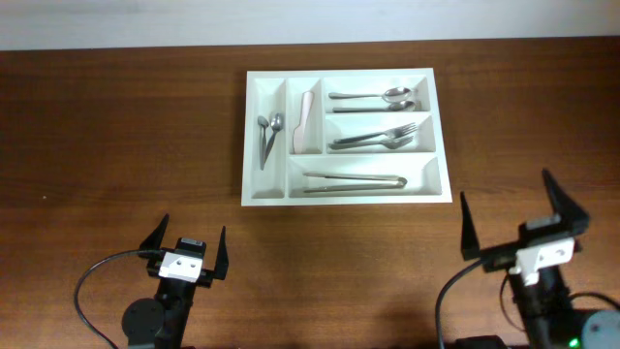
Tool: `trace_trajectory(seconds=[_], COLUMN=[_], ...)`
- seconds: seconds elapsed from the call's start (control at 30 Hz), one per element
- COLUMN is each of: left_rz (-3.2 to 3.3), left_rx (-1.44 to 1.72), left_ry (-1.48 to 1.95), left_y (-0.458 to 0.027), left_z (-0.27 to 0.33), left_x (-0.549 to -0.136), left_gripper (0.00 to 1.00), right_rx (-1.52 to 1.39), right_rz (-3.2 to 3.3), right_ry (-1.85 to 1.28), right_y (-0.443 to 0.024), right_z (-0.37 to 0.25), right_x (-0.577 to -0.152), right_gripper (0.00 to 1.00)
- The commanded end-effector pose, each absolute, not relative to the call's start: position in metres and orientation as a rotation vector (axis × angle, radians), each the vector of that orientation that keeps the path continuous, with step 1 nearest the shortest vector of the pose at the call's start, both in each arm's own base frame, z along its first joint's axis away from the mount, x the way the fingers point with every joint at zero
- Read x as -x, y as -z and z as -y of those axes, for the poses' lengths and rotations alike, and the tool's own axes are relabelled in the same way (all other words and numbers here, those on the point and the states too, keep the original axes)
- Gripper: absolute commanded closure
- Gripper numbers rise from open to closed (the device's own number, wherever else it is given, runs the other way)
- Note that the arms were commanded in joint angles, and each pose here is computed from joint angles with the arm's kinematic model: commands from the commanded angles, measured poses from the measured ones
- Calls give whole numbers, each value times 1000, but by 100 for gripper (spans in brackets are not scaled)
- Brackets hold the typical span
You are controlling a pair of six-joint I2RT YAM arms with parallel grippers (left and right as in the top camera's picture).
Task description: Pack container
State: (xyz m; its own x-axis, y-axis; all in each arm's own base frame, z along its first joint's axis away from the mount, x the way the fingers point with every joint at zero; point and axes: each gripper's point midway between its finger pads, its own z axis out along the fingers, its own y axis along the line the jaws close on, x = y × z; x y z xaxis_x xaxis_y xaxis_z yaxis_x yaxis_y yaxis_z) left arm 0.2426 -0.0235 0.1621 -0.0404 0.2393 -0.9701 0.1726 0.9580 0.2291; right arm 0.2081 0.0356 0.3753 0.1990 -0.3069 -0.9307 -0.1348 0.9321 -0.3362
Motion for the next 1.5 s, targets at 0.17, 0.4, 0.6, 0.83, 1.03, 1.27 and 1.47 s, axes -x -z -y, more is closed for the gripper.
trace_trajectory(seconds=[0.17,0.4,0.6,0.83,1.03,1.27,1.47], left_rz=[-1620,-1620,-1620,-1620,-1620,-1620,-1620], left_rx=[-306,-306,-306,-306,-306,-306,-306], left_ry=[-56,-56,-56,-56,-56,-56,-56], left_y=[-161,-161,-161,-161,-161,-161,-161], left_z=[22,22,22,22,22,22,22], left_x=[-243,-243,-243,-243,-243,-243,-243], left_gripper=[1,1,1,1,1,1,1], right_rx=[297,264,232,226,218,228,236], right_rz=[-1273,-1257,-1243,-1247,-1311,-1382,-1442], right_ry=[80,106,129,135,142,138,135], right_y=[-325,-306,-298,-295,-274,-239,-209], right_z=[-33,-27,-21,-19,-17,-17,-17], right_x=[-212,-218,-217,-218,-226,-236,-243], right_gripper=[1,1,1,1,1,1,1])
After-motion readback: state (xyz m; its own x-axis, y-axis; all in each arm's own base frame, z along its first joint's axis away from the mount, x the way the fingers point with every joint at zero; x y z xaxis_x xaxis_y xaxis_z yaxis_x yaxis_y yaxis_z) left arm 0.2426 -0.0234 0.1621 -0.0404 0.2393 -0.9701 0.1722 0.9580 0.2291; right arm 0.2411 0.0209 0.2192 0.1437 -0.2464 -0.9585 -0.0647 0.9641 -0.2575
